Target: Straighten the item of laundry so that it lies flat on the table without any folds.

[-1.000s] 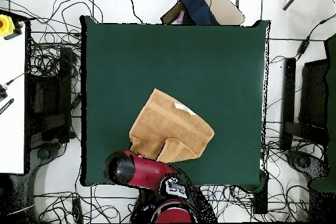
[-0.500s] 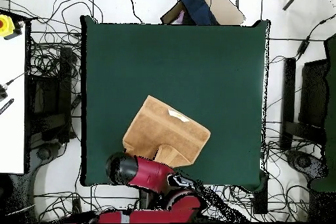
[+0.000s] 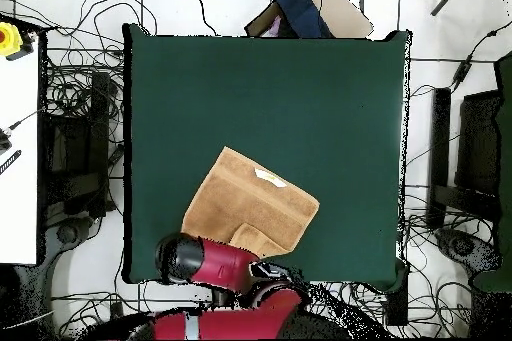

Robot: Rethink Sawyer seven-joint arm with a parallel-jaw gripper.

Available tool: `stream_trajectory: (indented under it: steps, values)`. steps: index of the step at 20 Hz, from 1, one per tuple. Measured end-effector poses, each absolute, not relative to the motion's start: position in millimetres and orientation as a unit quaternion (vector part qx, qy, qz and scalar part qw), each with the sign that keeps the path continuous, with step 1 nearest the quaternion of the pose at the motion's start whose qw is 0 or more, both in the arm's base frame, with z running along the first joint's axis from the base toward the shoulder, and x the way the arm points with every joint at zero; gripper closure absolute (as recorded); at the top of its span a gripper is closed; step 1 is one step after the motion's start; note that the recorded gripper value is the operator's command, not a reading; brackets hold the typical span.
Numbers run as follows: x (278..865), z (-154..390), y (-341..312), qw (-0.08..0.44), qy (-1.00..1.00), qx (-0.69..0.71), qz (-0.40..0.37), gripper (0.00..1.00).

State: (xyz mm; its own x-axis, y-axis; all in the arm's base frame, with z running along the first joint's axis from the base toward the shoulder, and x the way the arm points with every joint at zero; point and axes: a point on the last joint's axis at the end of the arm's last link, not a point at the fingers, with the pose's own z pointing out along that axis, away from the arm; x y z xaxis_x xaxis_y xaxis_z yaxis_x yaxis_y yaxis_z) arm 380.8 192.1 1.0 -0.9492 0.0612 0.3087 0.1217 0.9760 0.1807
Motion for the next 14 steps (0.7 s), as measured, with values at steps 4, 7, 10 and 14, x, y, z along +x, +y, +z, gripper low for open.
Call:
stream_trajectory:
  steps: [4, 7, 10, 14]
  values:
    - [376.0, 30.1, 200.5, 0.194, -0.976, -0.023, -0.096, 0.00]
    - [374.3, 47.4, 201.7, 0.211, -0.973, -0.015, -0.090, 0.00]
    - [381.4, 55.3, 197.0, 0.185, -0.980, -0.015, -0.076, 0.00]
    - [402.6, 51.5, 186.0, 0.090, -0.995, -0.020, -0.038, 0.00]
